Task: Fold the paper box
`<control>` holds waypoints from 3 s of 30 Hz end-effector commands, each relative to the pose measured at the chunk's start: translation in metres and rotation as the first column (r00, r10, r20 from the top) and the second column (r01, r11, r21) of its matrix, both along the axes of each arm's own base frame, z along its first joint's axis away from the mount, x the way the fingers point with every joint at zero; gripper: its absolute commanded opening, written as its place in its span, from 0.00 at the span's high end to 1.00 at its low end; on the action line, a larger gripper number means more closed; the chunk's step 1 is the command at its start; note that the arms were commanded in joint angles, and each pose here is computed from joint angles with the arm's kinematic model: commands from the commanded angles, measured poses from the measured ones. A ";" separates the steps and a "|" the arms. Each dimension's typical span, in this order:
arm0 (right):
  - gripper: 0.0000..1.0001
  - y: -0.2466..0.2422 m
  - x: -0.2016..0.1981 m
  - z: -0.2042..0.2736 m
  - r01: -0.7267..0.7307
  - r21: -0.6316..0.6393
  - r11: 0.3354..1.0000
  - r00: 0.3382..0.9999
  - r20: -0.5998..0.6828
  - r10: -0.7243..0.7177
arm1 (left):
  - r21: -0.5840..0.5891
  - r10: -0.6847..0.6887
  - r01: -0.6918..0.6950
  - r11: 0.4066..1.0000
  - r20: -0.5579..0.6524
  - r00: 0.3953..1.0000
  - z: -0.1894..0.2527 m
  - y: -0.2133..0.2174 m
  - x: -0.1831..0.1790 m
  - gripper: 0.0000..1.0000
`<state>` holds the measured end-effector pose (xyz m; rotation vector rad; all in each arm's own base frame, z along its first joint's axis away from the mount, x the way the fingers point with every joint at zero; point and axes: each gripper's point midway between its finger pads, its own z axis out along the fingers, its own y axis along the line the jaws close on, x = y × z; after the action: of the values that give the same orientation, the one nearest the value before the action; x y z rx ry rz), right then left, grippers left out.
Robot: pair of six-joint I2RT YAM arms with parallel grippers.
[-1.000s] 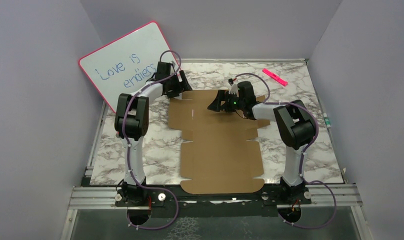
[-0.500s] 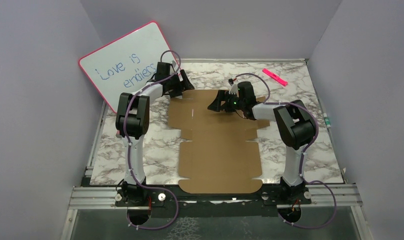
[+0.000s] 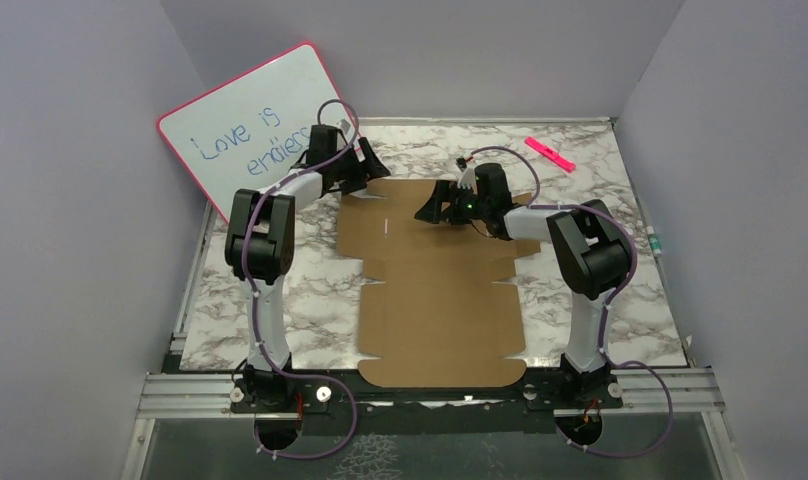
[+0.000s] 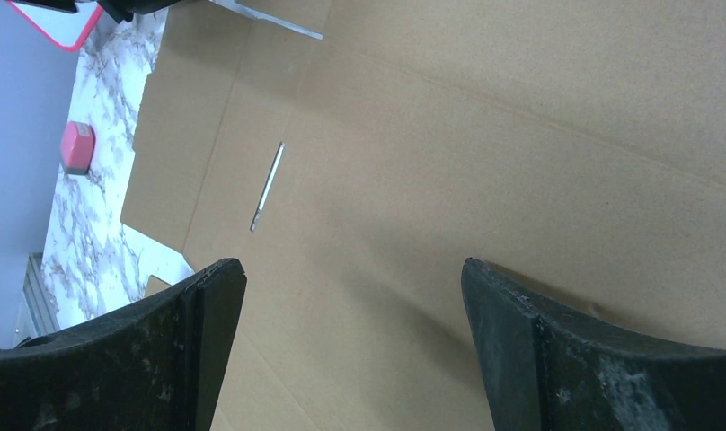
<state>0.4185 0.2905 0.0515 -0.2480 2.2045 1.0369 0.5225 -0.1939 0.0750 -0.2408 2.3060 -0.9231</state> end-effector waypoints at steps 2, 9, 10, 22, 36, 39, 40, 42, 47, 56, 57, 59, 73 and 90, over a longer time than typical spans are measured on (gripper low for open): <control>0.04 0.001 -0.023 -0.035 -0.014 -0.048 0.999 0.994 -0.107 0.009 | -0.116 -0.112 0.115 0.987 0.030 0.993 0.042 -0.040 -0.026 0.16; 0.04 0.002 -0.023 -0.035 -0.015 -0.044 0.999 0.994 -0.110 0.010 | -0.126 -0.117 0.119 0.985 0.028 0.993 0.036 -0.051 -0.025 0.16; 0.04 0.002 -0.023 -0.034 -0.015 -0.044 0.999 0.994 -0.109 0.010 | -0.126 -0.120 0.122 0.984 0.026 0.992 0.034 -0.054 -0.025 0.16; 0.04 -0.002 -0.010 -0.006 0.010 -0.062 0.998 0.999 -0.034 -0.012 | 0.041 -0.086 0.084 0.996 0.052 0.995 0.039 -0.040 -0.018 0.16; 0.01 -0.094 0.055 0.063 0.226 -0.086 0.970 0.969 0.119 -0.216 | 0.205 -0.063 0.032 0.978 0.142 0.988 0.073 -0.028 -0.044 0.16; 0.01 -0.124 0.069 0.062 0.287 -0.086 0.954 0.954 0.115 -0.276 | 0.224 -0.094 0.060 0.973 0.144 0.985 0.070 -0.041 -0.052 0.16; 0.01 -0.132 0.073 0.061 0.307 -0.092 0.947 0.948 0.117 -0.296 | 0.227 -0.112 0.077 0.971 0.145 0.983 0.068 -0.048 -0.053 0.16; 0.00 -0.147 0.080 0.057 0.340 -0.102 0.935 0.938 0.113 -0.328 | 0.233 -0.145 0.111 0.966 0.135 0.980 0.060 -0.061 -0.058 0.16; 0.00 -0.178 0.094 0.042 0.402 -0.111 0.909 0.915 0.087 -0.394 | 0.227 -0.213 0.185 0.956 0.104 0.972 0.035 -0.093 -0.065 0.16; 0.00 -0.190 0.109 0.021 0.418 -0.128 0.899 0.908 0.045 -0.416 | 0.220 -0.260 0.248 0.944 0.029 0.965 -0.009 -0.112 -0.072 0.16; 0.00 -0.190 0.110 0.019 0.420 -0.131 0.898 0.908 0.042 -0.418 | 0.221 -0.260 0.249 0.943 0.024 0.965 -0.012 -0.111 -0.073 0.16; 0.00 -0.190 0.111 0.014 0.419 -0.134 0.898 0.907 0.031 -0.419 | 0.224 -0.260 0.250 0.942 0.016 0.966 -0.016 -0.111 -0.074 0.16; 0.04 -0.172 0.101 0.004 0.339 -0.091 0.936 0.936 -0.062 -0.345 | 0.221 -0.256 0.256 0.941 -0.029 0.966 -0.039 -0.110 -0.080 0.16; 0.06 -0.146 0.085 0.030 0.302 -0.219 0.928 0.952 0.015 -0.306 | 0.220 -0.265 0.271 0.937 -0.057 0.963 -0.052 -0.115 -0.087 0.16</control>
<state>0.5044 0.1385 0.0684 0.0603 2.2814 0.7059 0.4485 -0.3049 0.0515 0.1516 2.4152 -0.7746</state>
